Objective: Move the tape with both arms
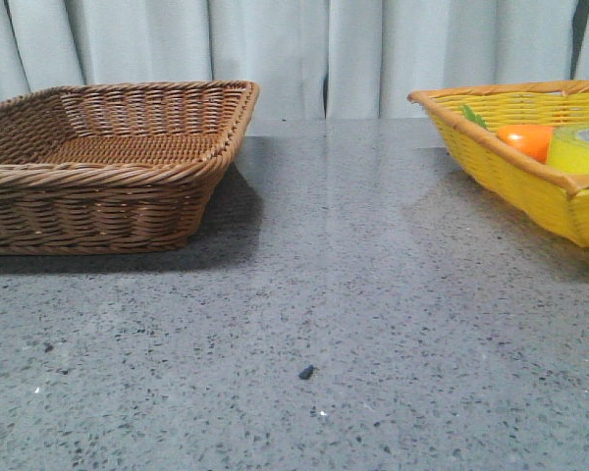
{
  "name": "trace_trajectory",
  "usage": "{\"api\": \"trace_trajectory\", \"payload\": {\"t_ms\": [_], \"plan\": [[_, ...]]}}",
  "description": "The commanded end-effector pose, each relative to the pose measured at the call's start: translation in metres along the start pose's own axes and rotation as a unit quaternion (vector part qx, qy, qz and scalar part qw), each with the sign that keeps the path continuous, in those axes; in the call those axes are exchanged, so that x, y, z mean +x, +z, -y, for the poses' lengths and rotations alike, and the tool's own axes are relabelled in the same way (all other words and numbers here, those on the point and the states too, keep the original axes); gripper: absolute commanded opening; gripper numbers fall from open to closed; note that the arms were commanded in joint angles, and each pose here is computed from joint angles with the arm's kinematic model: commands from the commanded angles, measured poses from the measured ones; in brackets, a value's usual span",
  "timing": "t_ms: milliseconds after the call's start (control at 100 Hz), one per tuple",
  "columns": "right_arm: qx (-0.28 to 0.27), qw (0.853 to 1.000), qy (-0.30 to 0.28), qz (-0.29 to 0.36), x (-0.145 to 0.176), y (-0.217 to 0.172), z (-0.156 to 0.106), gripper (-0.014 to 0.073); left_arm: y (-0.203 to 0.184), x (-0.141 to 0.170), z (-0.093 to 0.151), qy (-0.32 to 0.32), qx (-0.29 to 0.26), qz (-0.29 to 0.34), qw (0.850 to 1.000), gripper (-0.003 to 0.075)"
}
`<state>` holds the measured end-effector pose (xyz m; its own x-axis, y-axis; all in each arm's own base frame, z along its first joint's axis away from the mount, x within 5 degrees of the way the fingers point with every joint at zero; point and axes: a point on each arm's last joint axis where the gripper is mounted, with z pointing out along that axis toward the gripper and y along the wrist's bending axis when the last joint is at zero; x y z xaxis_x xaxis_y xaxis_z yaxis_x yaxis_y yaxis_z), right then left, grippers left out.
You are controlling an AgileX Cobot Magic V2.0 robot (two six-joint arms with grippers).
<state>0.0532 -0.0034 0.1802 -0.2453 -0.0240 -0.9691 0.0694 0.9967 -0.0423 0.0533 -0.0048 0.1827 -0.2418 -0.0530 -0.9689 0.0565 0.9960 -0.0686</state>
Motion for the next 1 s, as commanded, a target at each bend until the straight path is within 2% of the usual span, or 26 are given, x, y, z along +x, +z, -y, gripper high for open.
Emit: {"api": "trace_trajectory", "payload": {"t_ms": [0,740,830,990], "plan": [[0.004,1.000,0.001,0.005,0.0048,0.0009,0.0003,-0.0074,-0.0011,-0.0023,0.0000,-0.008,0.001,0.035,0.999,-0.0021],[0.004,1.000,0.001,0.005,0.0048,0.0009,0.0003,-0.0074,-0.0011,-0.0026,0.0000,-0.008,0.001,0.036,0.999,-0.0021],[0.004,1.000,0.001,0.005,0.0048,0.0009,0.0003,-0.0074,-0.0012,-0.0034,-0.0013,0.020,-0.007,0.040,0.999,-0.0021],[0.005,1.000,0.001,0.007,0.0045,0.0009,0.0003,-0.0074,-0.0015,-0.0042,-0.0058,0.111,-0.036,0.041,0.992,-0.0021]]}}
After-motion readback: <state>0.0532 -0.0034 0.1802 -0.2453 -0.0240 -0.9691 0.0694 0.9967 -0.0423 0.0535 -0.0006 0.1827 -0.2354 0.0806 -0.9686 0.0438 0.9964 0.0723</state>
